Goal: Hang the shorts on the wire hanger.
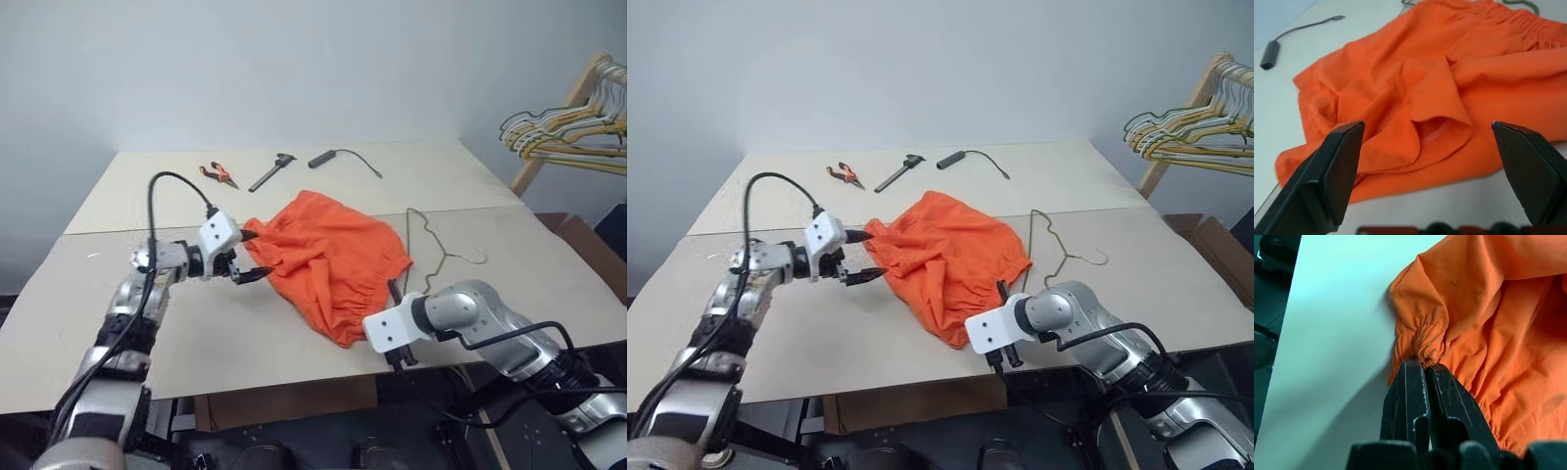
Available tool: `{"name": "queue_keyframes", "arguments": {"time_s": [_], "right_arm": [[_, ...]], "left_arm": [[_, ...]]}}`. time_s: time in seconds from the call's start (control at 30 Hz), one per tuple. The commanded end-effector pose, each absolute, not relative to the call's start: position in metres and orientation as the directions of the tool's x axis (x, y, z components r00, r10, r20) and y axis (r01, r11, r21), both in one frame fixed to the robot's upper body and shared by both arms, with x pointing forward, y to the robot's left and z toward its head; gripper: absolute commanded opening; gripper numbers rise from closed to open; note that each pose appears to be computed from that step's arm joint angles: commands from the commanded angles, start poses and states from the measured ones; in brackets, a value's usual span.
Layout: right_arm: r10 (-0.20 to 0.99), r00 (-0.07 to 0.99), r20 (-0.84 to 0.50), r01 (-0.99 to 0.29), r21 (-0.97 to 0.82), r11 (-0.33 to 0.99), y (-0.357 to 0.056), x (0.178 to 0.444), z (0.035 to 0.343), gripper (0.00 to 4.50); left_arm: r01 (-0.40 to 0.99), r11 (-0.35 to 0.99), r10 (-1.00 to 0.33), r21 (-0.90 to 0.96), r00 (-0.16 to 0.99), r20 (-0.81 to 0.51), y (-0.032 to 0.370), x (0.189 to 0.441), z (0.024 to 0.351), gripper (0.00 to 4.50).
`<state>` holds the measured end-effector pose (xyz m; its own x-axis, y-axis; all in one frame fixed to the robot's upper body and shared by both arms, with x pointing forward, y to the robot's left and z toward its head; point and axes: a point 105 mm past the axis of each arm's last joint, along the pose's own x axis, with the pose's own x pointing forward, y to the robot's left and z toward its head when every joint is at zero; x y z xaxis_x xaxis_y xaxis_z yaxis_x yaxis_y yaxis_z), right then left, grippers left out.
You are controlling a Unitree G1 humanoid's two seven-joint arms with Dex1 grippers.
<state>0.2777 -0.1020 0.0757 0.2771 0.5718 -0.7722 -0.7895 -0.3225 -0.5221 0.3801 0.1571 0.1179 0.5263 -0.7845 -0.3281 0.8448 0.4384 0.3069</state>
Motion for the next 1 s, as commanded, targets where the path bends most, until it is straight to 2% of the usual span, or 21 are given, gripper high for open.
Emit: {"name": "queue_keyframes", "arguments": {"time_s": [0.03, 0.2, 0.37, 0.47, 0.83, 0.87, 1.0], "right_arm": [[0.585, 0.316, -0.747, -0.768, -0.563, -0.304, -0.1, 0.282, 0.089, 0.05], [0.586, 0.32, -0.745, -0.772, -0.563, -0.294, -0.1, 0.28, 0.09, 0.05], [0.587, 0.323, -0.743, -0.775, -0.563, -0.286, -0.099, 0.279, 0.089, 0.05], [0.584, 0.328, -0.742, -0.774, -0.566, -0.285, -0.099, 0.279, 0.089, 0.0], [0.577, 0.339, -0.743, -0.773, -0.57, -0.279, -0.101, 0.283, 0.089, 0.0], [0.577, 0.34, -0.743, -0.773, -0.57, -0.279, -0.1, 0.283, 0.088, 0.0], [0.56, 0.371, -0.741, -0.771, -0.581, -0.259, -0.104, 0.292, 0.089, 0.0]], "left_arm": [[0.856, 0.39, -0.793, 0.339, 0.499, -0.35, 0.147, 0.391, 0.122, 4.5], [0.843, 0.4, -0.756, 0.358, 0.525, -0.391, 0.141, 0.406, 0.114, 4.5], [0.871, 0.374, -0.769, 0.318, 0.483, -0.419, 0.132, 0.406, 0.104, 4.5], [0.871, 0.384, -0.769, 0.307, 0.486, -0.416, 0.129, 0.408, 0.102, 3.93], [0.859, 0.383, -0.774, 0.341, 0.499, -0.388, 0.134, 0.409, 0.11, 0.25], [0.857, 0.384, -0.774, 0.343, 0.501, -0.387, 0.135, 0.409, 0.111, 0.02], [0.824, 0.401, -0.759, 0.401, 0.544, -0.358, 0.153, 0.409, 0.122, 0.02]]}}
